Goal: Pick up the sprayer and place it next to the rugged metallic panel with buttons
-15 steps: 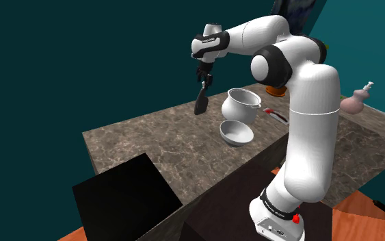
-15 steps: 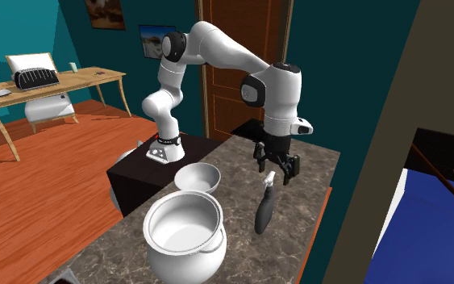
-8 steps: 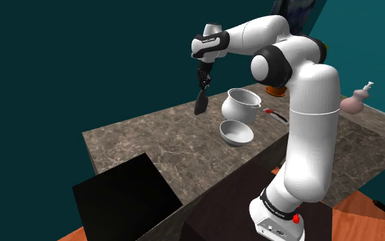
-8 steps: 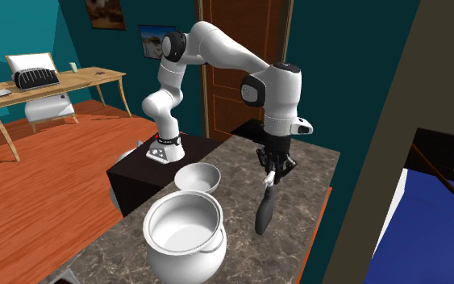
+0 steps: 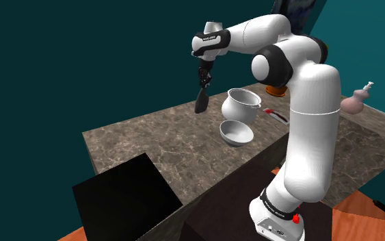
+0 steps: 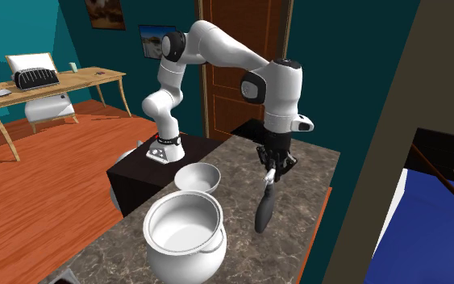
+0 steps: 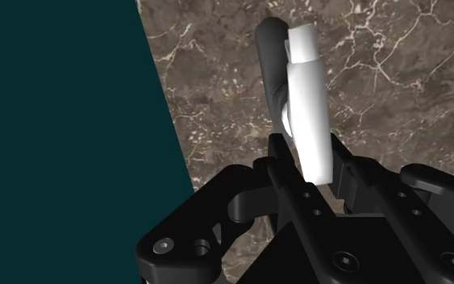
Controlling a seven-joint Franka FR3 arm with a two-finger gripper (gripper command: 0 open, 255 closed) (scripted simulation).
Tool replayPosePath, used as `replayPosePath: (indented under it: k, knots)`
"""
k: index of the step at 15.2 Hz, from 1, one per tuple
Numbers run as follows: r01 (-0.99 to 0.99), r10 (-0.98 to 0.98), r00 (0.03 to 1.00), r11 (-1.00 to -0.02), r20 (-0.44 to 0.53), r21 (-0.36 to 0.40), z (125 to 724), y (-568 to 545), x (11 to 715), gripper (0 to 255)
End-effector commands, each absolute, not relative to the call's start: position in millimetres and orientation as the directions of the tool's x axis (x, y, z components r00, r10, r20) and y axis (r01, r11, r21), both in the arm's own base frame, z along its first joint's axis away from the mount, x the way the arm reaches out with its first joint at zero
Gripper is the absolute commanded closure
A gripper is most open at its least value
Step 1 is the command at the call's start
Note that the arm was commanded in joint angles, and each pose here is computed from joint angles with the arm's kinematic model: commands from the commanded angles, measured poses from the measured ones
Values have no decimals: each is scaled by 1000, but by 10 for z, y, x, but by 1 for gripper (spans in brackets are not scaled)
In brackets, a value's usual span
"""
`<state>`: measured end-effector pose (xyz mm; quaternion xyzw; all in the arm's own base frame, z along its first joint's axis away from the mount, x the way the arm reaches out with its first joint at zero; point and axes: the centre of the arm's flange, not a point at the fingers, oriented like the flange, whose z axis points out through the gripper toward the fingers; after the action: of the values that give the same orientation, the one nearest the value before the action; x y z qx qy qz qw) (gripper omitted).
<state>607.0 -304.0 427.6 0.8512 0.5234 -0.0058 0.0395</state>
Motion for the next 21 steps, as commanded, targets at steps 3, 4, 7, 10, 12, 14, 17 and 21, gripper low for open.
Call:
replayPosePath:
  k: [3, 4, 7, 10, 12, 14, 17, 21]
  knots:
    - [891, 890, 452, -449, -51, 61, 4491, -3032, 6070, 255]
    - [891, 890, 452, -449, -51, 61, 4544, -3032, 6070, 255]
    - [891, 890, 452, -449, -51, 61, 4702, -3032, 6070, 255]
    - [891, 890, 452, -449, -51, 61, 4861, -3032, 6070, 255]
    - [891, 890, 452, -449, -51, 61, 4966, -3032, 6070, 255]
    - [891, 890, 452, -449, -51, 61, 5072, -3032, 6070, 255]
    - [891, 890, 452, -449, -51, 61, 5172, -2900, 6076, 255]
    - [891, 890, 452, -449, -51, 61, 5174, -2373, 6099, 255]
